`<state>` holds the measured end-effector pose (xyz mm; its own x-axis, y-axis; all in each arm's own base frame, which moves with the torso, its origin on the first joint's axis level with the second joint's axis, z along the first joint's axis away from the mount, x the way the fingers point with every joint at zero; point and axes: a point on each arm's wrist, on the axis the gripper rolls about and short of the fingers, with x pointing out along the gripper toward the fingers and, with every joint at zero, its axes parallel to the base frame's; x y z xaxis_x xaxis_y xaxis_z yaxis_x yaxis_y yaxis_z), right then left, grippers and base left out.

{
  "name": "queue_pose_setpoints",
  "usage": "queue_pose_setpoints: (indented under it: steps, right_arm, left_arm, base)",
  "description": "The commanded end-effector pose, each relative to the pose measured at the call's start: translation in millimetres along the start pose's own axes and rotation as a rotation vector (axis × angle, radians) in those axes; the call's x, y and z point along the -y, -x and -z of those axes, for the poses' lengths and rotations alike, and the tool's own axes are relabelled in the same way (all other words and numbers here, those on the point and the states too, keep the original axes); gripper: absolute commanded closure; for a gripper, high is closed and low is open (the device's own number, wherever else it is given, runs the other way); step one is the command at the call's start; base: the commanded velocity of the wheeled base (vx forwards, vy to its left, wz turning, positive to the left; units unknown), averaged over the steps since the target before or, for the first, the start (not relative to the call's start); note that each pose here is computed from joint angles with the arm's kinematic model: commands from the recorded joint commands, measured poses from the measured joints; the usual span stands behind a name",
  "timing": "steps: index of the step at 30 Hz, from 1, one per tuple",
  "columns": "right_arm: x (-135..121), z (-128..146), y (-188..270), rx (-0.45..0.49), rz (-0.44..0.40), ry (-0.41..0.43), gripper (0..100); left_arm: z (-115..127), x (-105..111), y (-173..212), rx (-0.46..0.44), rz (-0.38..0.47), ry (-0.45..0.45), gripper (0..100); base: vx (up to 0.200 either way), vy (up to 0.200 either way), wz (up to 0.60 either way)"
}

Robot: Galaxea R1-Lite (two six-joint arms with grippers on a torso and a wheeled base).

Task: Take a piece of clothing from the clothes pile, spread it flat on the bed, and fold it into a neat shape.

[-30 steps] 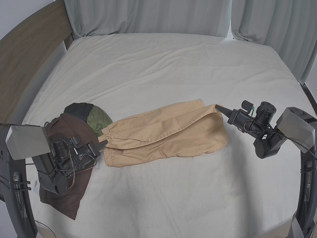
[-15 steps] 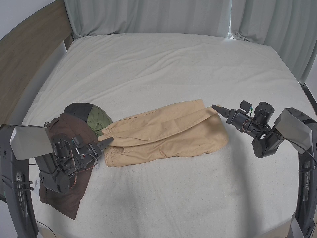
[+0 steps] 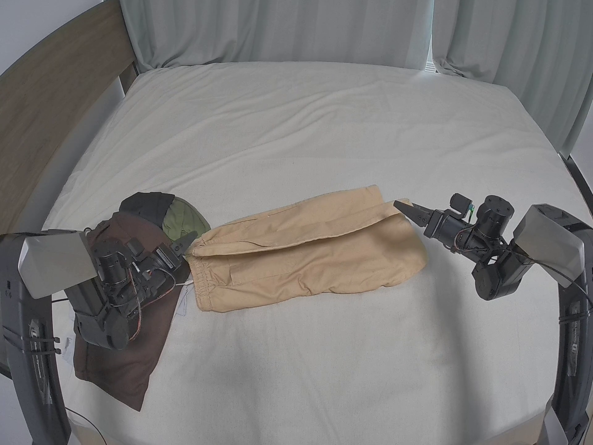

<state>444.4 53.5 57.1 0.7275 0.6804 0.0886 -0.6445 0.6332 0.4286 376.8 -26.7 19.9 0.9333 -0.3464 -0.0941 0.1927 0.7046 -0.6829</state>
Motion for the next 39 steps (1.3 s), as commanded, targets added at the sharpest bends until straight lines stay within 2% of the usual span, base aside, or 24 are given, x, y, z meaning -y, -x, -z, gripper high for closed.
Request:
queue_pose_setpoints:
  steps: [1, 14, 17, 21, 25, 29, 35, 39]
  right_arm:
    - [-6.4, -4.4, 3.3, 0.001, -0.002, 0.006, 0]
    - [-13.3, -4.7, 4.2, 0.007, -0.016, 0.015, 0]
    - [-13.4, -6.2, 3.5, 0.008, -0.016, 0.018, 0]
    - [-13.6, -6.2, 2.5, 0.009, -0.018, 0.018, 0]
    - [-11.3, -5.2, 2.8, 0.009, -0.015, 0.018, 0]
    - [-11.3, -5.2, 2.8, 0.009, -0.015, 0.018, 0]
    - [-11.6, -7.0, 3.0, 0.013, -0.015, 0.021, 0]
    - [-12.6, -8.7, 3.1, 0.016, -0.017, 0.024, 0]
  left_arm:
    - [-8.9, 9.1, 4.0, 0.021, 0.019, -0.005, 0]
    - [-45.2, 63.7, 37.0, 0.095, 0.138, 0.043, 0]
    - [-33.0, 81.6, 48.5, 0.004, 0.203, 0.083, 0]
    - [-12.7, 90.5, 59.1, -0.1, 0.227, 0.096, 0]
    - [6.7, 94.0, 63.6, -0.174, 0.221, 0.107, 0]
    - [17.2, 92.9, 61.3, -0.21, 0.215, 0.114, 0]
    - [35.1, 74.7, 51.0, -0.259, 0.158, 0.128, 0]
    - [39.9, 66.2, 31.4, -0.247, 0.156, 0.128, 0]
  base:
    - [0.0, 0.0, 0.0]
    - [0.0, 0.0, 0.0]
    - [0.0, 0.0, 0.0]
    - [0.0, 0.0, 0.0]
    - [0.0, 0.0, 0.0]
    - [0.0, 0.0, 0.0]
    - [0.0, 0.0, 0.0]
    - [0.0, 0.0, 0.0]
